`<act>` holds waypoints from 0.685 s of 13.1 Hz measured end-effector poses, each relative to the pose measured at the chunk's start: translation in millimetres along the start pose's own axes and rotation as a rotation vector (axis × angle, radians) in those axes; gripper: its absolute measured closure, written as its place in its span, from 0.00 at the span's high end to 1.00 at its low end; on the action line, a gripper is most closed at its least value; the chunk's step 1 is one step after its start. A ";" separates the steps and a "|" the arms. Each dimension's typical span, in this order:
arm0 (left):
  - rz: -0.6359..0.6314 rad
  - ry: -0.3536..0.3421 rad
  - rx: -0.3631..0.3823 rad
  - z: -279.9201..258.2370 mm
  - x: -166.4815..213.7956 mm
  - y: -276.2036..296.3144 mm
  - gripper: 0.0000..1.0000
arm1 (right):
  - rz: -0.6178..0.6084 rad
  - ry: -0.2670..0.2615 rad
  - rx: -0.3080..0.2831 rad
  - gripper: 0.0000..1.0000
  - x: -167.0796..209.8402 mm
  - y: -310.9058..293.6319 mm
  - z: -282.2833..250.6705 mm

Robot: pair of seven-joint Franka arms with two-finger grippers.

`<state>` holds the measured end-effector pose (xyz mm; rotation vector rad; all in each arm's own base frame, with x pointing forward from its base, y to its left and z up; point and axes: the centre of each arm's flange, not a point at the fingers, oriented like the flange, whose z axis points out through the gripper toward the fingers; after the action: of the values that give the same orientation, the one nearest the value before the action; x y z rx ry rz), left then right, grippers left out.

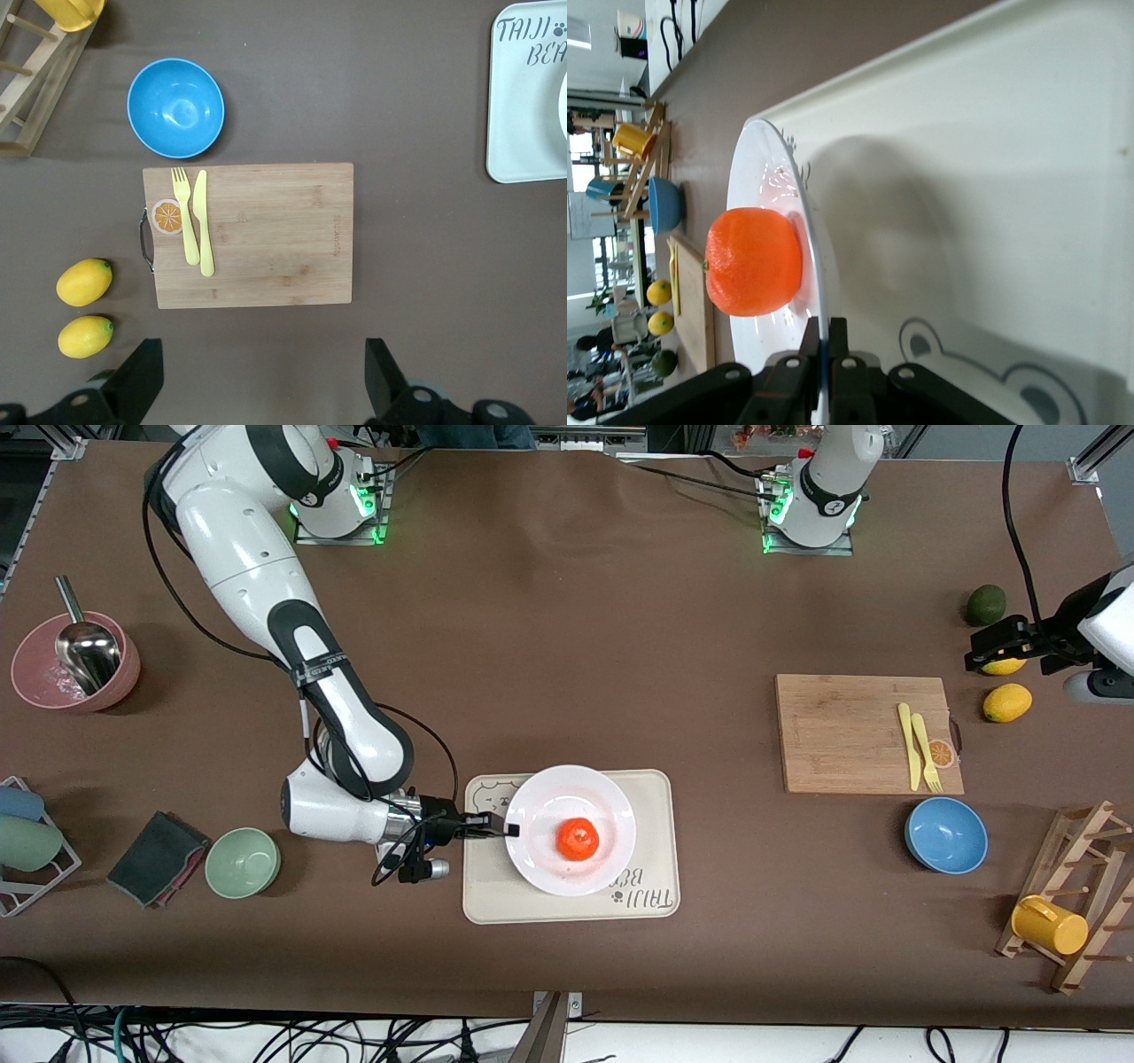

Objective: Place orange and plate with both arms
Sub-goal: 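Slide the plate with the orange onto the bear tray with the right gripper, then set the plate down on the tray and open the right gripper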

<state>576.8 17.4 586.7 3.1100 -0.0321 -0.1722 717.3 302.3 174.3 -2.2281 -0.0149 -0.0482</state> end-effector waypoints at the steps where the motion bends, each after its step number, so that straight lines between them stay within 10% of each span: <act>1: 0.000 0.000 0.000 0.0 0.0 0.0 1.00 | 0.000 0.013 -0.005 0.05 0.9 1.6 4.9; 7: 0.002 0.000 0.000 -0.2 0.1 1.2 1.00 | 0.002 0.014 -0.009 0.05 -1.5 5.1 16.1; 9: 0.002 0.001 0.000 -0.2 0.0 0.9 1.00 | -0.005 0.008 -0.012 0.21 -2.7 3.3 18.0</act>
<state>576.8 16.5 587.0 3.1100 -0.0351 -0.1713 715.2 314.6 160.6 -2.2394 -0.0152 -0.0603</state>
